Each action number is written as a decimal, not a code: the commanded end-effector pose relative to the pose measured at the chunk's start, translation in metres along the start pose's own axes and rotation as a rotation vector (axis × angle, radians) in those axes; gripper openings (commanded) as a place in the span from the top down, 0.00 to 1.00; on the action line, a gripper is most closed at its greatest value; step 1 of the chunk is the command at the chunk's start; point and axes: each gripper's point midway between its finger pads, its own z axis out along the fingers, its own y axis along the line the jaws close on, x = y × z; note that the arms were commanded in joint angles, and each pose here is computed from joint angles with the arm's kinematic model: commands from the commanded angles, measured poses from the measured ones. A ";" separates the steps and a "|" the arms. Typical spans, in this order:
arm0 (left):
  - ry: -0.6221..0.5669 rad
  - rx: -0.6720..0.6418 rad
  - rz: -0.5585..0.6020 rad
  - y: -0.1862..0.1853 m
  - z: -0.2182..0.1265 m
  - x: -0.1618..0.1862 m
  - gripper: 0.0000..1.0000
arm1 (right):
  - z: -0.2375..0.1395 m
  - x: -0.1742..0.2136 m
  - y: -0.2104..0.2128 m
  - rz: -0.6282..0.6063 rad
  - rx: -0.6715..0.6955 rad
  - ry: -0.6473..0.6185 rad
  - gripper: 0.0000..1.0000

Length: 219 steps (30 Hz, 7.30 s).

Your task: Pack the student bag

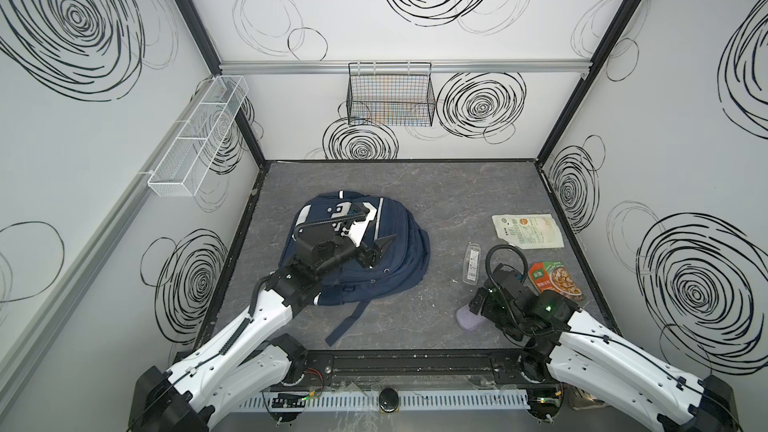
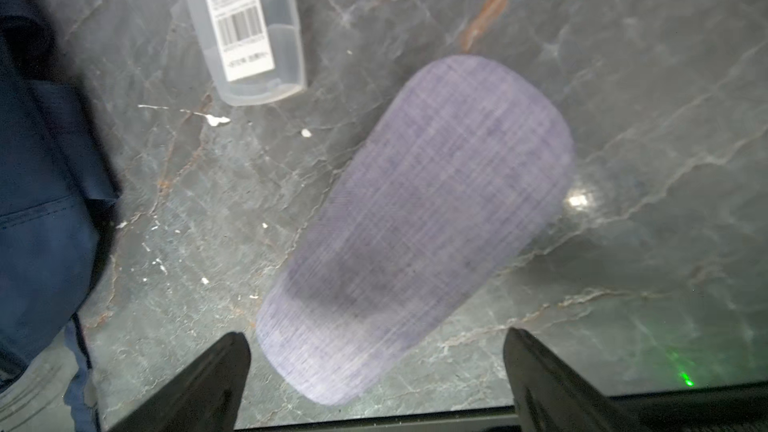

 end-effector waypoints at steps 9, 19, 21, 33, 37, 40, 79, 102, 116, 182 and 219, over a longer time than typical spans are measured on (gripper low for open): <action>-0.047 -0.008 0.027 0.000 -0.003 -0.013 0.25 | 0.010 -0.009 0.011 0.050 0.005 -0.035 0.00; -0.051 -0.014 0.026 0.001 -0.005 -0.014 0.25 | 0.035 -0.004 0.002 -0.003 0.075 0.010 0.00; -0.053 -0.014 0.025 0.001 -0.005 -0.015 0.25 | 0.038 -0.002 -0.002 -0.004 0.092 0.028 0.00; -0.075 0.027 0.000 -0.005 -0.006 -0.019 0.19 | 0.050 -0.009 -0.017 -0.020 0.130 0.082 0.15; -0.064 0.028 -0.010 -0.004 -0.005 -0.015 0.19 | 0.051 -0.011 -0.024 -0.022 0.148 0.090 0.22; -0.051 0.031 -0.008 -0.005 -0.004 -0.014 0.19 | 0.050 -0.011 -0.027 -0.015 0.136 0.080 0.31; 0.202 -0.186 -0.303 0.067 0.039 0.043 0.17 | -0.080 -0.144 0.171 -0.402 -0.397 -0.617 0.53; 0.495 -0.313 -0.154 0.053 0.068 0.106 0.22 | -0.053 -0.144 0.232 -0.511 -0.503 -0.527 0.52; 0.595 -0.478 0.022 0.061 0.061 0.118 0.85 | -0.069 -0.150 0.236 -0.499 -0.519 -0.571 0.52; -0.082 -0.301 -0.194 0.067 0.001 -0.012 0.53 | -0.046 -0.120 0.285 -0.504 -0.562 -0.434 0.21; -0.206 -0.506 -0.237 0.111 -0.049 -0.033 0.49 | 0.042 0.114 0.296 -1.027 -0.424 -0.293 0.52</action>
